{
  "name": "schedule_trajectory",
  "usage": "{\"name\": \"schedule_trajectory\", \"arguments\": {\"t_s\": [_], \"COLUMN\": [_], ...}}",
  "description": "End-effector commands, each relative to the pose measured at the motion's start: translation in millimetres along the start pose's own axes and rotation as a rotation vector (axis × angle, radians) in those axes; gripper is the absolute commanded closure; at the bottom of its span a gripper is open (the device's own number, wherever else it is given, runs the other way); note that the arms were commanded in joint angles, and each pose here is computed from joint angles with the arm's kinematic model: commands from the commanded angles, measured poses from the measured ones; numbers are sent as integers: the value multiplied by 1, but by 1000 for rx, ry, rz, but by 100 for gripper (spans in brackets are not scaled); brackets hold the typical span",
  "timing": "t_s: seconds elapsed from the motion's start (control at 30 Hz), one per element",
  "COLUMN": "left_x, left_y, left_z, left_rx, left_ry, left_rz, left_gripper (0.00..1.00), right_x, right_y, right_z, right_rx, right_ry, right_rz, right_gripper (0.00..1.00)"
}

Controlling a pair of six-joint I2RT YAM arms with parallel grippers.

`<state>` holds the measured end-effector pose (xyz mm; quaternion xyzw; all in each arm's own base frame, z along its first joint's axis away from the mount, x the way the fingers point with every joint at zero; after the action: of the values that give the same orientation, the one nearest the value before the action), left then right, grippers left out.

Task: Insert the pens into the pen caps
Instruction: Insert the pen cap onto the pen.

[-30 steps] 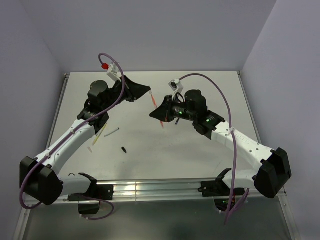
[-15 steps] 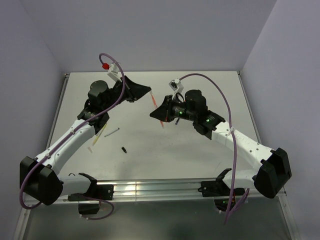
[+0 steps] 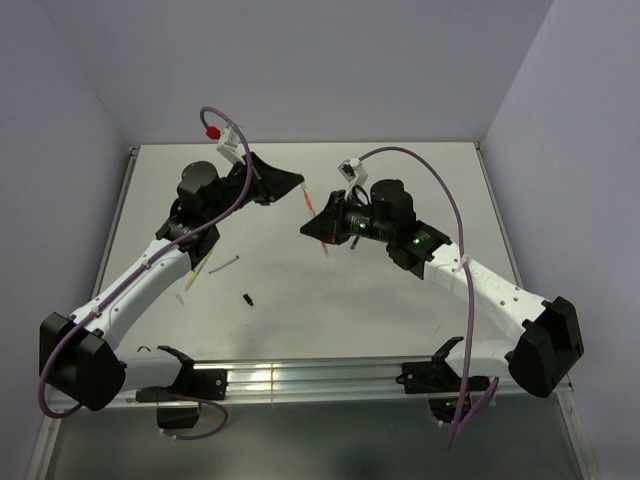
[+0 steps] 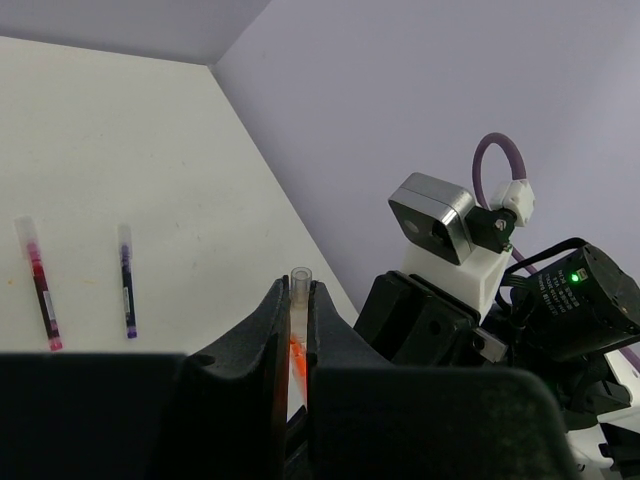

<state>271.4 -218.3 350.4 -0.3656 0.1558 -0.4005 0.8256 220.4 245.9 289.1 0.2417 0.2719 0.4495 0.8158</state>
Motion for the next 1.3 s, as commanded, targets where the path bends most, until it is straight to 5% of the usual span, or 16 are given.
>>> {"name": "schedule_trajectory", "arguments": {"t_s": [0.0, 1.0, 1.27], "left_x": [0, -1, -12], "left_y": [-14, -41, -59], "left_z": [7, -27, -39], "left_rx": [44, -47, 29], "left_ry": [-25, 68, 36], "left_rz": [-52, -131, -167], "left_gripper": [100, 100, 100], "right_x": [-10, -19, -24], "right_y": [11, 1, -1], "right_z": [19, 25, 25], "right_rx": [-54, -89, -105], "right_ry": [-80, -196, -226], "right_rz": [21, -80, -102], "right_gripper": [100, 100, 100]}}
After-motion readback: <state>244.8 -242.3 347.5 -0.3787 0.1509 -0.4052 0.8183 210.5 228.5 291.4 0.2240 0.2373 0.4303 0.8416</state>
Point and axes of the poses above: each gripper's point midway between its finger pads, its own x axis out along the fingers, its own y axis along the line the jaws close on, z = x × y, the point moved 8 cm from there along -x, back along the fingers
